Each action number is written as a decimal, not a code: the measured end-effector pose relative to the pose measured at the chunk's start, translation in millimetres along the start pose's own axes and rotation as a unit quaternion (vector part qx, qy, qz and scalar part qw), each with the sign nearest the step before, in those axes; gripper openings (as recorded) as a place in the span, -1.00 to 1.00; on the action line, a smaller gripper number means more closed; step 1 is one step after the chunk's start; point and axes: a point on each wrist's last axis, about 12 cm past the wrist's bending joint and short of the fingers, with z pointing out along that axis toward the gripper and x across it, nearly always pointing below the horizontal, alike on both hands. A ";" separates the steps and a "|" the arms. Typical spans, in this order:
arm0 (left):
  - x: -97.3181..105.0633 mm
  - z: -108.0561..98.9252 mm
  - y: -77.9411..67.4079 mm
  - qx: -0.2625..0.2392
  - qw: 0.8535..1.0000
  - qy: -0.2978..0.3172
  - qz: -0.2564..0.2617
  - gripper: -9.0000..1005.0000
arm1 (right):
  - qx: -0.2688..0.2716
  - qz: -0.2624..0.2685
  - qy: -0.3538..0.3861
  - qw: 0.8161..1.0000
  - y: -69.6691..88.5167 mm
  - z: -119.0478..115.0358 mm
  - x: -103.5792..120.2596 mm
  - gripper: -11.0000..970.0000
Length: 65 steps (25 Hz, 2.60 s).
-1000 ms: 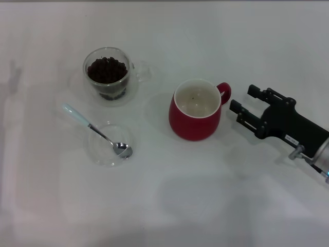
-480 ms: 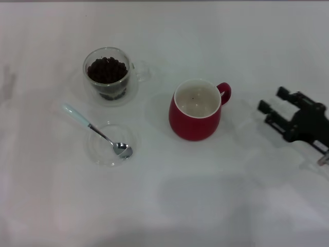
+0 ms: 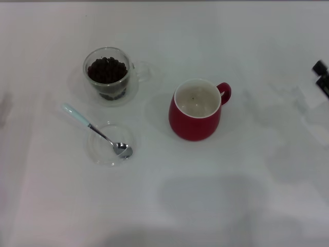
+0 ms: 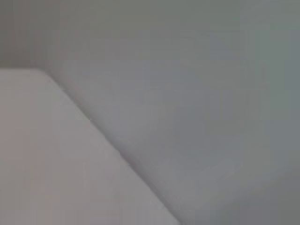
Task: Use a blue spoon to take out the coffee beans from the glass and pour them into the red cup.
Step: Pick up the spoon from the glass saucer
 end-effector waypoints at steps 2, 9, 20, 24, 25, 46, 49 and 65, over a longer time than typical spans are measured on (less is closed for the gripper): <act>-2.0 -4.5 -0.2 0.010 1.000 0.006 -0.004 0.74 | 0.008 -0.001 -0.010 1.000 -2.1 3.9 -2.7 0.32; -0.1 -7.3 -1.0 0.024 0.998 0.047 -0.016 0.74 | 0.010 -0.003 -0.023 1.000 -4.2 17.8 -8.0 0.32; 7.6 -3.5 -4.2 0.034 0.994 0.105 -0.023 0.74 | 0.007 0.000 -0.033 0.999 -4.4 28.3 -11.9 0.32; 14.1 2.3 -9.8 0.047 0.990 0.129 -0.024 0.74 | 0.004 -0.001 -0.035 0.999 -3.7 32.9 -13.2 0.32; 15.9 4.7 -12.0 0.052 0.989 0.136 -0.023 0.74 | 0.003 -0.001 -0.035 0.999 -3.6 33.8 -13.3 0.32; 35.9 30.7 -33.6 0.087 0.965 0.245 -0.032 0.74 | -0.004 0.001 -0.041 0.999 -1.7 40.8 -15.5 0.32; 36.2 35.1 -35.4 0.087 0.964 0.249 -0.029 0.74 | -0.004 0.000 -0.041 0.999 -2.0 40.6 -15.9 0.32; 41.5 56.7 -41.2 0.065 0.958 0.279 -0.020 0.74 | 0.000 -0.002 -0.044 0.999 -4.4 35.8 -16.7 0.32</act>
